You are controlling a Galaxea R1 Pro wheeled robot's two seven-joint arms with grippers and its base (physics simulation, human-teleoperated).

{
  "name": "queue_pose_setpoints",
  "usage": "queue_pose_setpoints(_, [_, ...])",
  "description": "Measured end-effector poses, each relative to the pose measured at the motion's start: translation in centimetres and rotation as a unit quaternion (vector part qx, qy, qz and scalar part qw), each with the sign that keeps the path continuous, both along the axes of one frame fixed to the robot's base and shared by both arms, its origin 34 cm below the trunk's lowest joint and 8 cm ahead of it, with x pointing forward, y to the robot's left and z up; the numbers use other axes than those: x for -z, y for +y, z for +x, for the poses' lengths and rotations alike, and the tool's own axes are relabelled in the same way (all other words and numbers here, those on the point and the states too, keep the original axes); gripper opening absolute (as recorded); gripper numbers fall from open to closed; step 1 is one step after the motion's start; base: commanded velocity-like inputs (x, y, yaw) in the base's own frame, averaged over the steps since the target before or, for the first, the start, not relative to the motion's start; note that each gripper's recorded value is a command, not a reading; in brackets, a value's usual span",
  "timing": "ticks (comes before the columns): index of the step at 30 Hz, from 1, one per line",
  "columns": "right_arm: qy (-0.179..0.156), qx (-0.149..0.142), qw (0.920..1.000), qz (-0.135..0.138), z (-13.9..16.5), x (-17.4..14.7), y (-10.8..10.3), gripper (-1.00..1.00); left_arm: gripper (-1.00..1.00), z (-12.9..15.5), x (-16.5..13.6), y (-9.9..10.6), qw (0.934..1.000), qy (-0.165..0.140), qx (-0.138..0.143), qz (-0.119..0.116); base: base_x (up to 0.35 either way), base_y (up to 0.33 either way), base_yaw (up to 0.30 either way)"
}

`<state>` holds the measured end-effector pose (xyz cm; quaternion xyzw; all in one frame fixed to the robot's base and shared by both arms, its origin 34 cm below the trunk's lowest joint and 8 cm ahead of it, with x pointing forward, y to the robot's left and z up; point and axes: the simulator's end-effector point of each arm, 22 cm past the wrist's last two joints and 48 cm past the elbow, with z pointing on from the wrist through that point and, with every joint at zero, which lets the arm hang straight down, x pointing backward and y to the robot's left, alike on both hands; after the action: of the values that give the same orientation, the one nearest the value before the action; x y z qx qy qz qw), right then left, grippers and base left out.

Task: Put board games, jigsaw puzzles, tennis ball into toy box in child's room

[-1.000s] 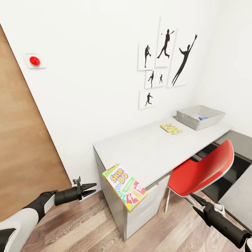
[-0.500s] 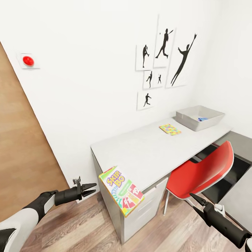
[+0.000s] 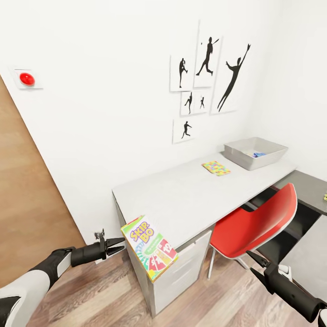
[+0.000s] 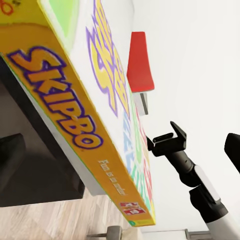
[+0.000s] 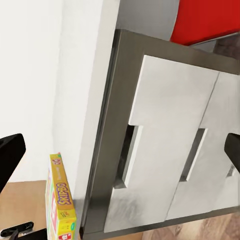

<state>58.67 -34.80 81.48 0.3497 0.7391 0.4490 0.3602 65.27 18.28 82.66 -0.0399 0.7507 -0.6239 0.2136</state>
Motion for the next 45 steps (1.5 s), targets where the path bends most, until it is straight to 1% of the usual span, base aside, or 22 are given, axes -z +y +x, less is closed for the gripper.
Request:
queue_pose_setpoints(26, [0.0,0.0,1.0,0.0,0.01,0.01,0.0,1.0,1.0,-0.05,-0.02,-0.01,1.0,0.0,0.0,-0.001,0.0,-0.01,0.0])
queue_pose_setpoints(34, [0.0,0.001,1.0,0.0,0.01,0.01,0.03,1.0,1.0,-0.05,-0.02,-0.01,1.0,0.0,0.0,-0.001,0.0,-0.132,0.0])
queue_pose_setpoints(45, [0.0,0.0,1.0,0.0,0.0,0.03,0.03,1.0,1.0,-0.04,-0.1,-0.03,1.0,-0.001,0.001,-0.003,0.0,-0.023,0.0])
